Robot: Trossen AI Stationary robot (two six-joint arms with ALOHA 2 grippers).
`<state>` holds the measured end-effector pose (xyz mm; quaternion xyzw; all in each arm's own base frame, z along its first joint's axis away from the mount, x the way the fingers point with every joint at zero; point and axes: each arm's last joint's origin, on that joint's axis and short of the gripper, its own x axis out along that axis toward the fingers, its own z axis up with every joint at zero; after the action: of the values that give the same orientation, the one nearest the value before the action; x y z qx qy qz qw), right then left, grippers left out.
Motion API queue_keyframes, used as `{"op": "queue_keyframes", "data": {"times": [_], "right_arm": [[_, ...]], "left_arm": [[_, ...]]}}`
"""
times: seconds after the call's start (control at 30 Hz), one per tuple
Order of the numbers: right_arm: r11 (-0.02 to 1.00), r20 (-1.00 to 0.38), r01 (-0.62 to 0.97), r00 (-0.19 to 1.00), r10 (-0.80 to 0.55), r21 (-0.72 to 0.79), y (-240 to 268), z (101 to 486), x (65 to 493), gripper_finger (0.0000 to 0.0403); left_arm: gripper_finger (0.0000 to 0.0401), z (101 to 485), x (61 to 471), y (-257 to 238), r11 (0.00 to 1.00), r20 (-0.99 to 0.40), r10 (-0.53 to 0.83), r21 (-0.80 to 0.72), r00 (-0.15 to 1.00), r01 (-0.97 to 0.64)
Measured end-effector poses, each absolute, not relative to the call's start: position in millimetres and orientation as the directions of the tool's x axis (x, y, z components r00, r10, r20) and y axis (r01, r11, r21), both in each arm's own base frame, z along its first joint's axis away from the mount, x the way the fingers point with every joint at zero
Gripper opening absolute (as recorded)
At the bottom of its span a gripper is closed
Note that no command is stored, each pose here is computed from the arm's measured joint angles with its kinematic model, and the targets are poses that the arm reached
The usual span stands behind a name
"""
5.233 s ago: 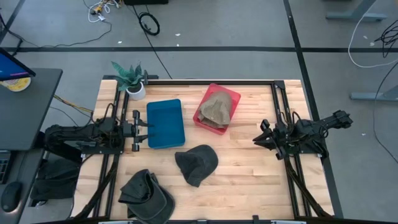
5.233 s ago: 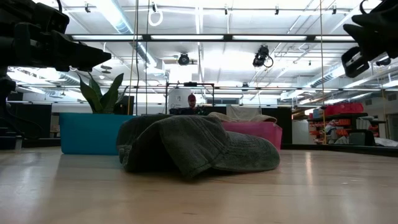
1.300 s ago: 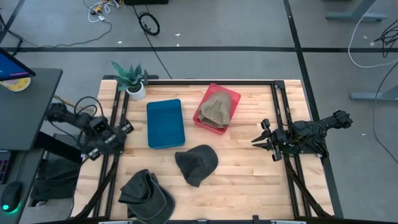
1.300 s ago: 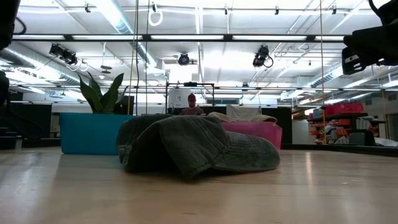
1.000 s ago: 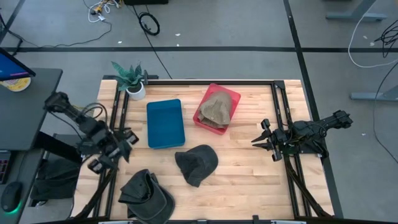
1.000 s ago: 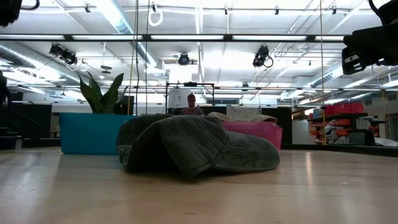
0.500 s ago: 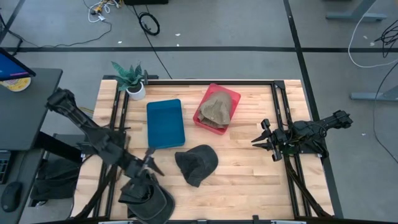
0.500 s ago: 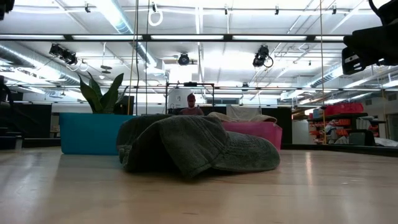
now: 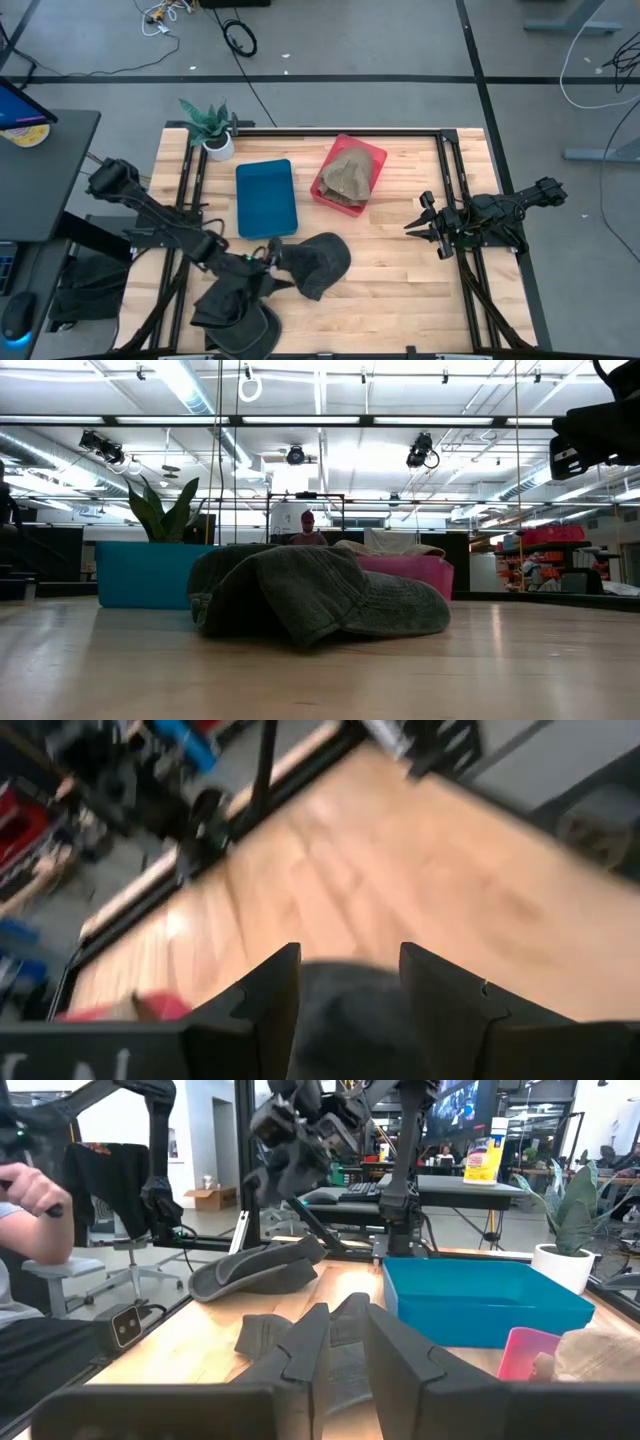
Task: Pick & Place hat
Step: Put the top right black cap into the blue bin
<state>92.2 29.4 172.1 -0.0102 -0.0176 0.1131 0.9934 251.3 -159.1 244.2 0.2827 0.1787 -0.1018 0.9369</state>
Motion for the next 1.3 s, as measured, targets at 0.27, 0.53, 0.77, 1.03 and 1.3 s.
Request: {"op": "queue_keyframes", "data": {"times": [0.27, 0.53, 0.77, 1.03, 1.3], "right_arm": [[0.974, 0.033, -0.224, 0.974, 0.225, -0.024, 29.4, 172.1, 92.3, 0.0071], [0.974, 0.033, -0.225, 0.974, 0.225, -0.024, 29.4, 172.1, 92.3, 0.0071], [0.974, 0.032, -0.225, 0.974, 0.225, -0.024, 29.4, 172.1, 92.2, 0.0071], [0.974, 0.033, -0.225, 0.974, 0.225, -0.024, 29.4, 172.2, 92.3, 0.0071], [0.974, 0.033, -0.225, 0.974, 0.225, -0.024, 29.4, 172.2, 92.2, 0.0071]], "left_arm": [[0.0177, 202.8, 285.4, -127.8, 0.857, -0.52, 0.081, 0.473, 0.85, 0.207], [0.0177, 173.2, 302.9, -105.7, 0.882, -0.6, 0.152, 0.44, 0.786, 0.166], [0.0177, 150.1, 310.8, -95.5, 0.893, -0.66, 0.172, 0.418, 0.732, 0.167], [0.0171, 139.6, 313.4, -89.2, 0.899, -0.693, 0.171, 0.401, 0.701, 0.176], [0.0018, 141.3, 315.0, -89.9, 0.901, -0.695, 0.148, 0.388, 0.704, 0.193]]}}
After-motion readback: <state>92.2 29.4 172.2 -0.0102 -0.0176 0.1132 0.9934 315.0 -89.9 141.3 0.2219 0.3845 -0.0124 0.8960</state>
